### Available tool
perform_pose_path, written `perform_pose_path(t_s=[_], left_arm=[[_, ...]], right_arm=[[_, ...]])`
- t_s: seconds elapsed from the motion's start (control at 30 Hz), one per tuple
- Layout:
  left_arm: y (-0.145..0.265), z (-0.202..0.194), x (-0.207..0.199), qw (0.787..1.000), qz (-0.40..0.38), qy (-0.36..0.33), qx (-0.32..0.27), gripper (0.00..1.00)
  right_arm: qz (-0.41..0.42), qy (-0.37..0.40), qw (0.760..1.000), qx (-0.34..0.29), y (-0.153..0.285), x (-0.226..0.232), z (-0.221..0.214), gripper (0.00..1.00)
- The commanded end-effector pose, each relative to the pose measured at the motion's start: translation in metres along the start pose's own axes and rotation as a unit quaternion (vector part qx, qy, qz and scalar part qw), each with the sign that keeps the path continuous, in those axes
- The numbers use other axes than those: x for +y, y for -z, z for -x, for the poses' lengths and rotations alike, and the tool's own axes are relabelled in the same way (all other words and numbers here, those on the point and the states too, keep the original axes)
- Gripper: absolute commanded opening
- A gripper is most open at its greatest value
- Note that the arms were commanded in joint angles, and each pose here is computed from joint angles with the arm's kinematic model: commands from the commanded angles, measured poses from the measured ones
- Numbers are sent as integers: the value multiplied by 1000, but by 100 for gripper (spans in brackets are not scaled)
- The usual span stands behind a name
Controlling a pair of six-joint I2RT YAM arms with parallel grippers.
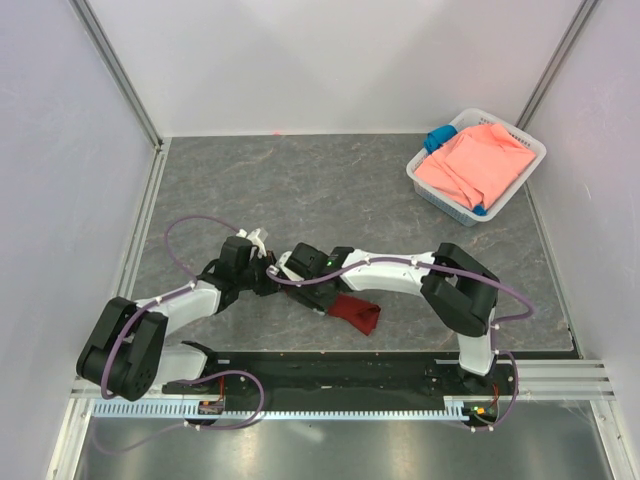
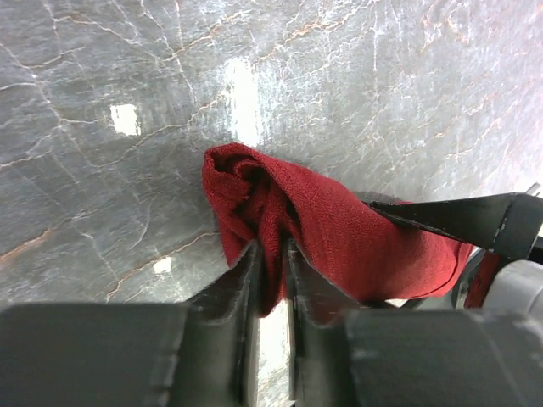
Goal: Fold the napkin, place the utensils inside, and roll it up
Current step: Roll the napkin with the utensil
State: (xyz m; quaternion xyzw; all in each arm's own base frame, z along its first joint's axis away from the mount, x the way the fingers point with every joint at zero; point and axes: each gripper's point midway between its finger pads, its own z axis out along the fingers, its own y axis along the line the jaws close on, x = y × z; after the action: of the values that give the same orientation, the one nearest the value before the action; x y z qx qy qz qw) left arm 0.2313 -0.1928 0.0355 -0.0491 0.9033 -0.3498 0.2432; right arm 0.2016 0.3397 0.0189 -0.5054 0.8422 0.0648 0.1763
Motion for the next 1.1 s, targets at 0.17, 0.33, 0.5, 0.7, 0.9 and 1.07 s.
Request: perform_pose_path(t_s=[0.17, 0.33, 0.5, 0.7, 0.9, 1.07], left_arm=[[16, 37, -17, 999, 12, -14, -49, 64], [37, 65, -28, 996, 18, -28, -83, 72], [60, 80, -40, 995, 12, -37, -94, 75], [89, 94, -62, 991, -16, -53, -118, 78], [102, 100, -63, 990, -8, -64, -127, 80], [103, 101, -59, 990, -4, -70, -121, 80]], right_arm=[[33, -99, 994, 17, -13, -30, -21, 53], [3, -173, 985, 15, -12, -70, -31, 49], [-26, -243, 969, 28, -20, -108, -49, 48], [-58, -332, 941, 27, -25, -157, -73, 47], [-75, -384, 920, 19, -21, -190, -93, 49], [-76, -415, 906, 15, -17, -210, -108, 49]])
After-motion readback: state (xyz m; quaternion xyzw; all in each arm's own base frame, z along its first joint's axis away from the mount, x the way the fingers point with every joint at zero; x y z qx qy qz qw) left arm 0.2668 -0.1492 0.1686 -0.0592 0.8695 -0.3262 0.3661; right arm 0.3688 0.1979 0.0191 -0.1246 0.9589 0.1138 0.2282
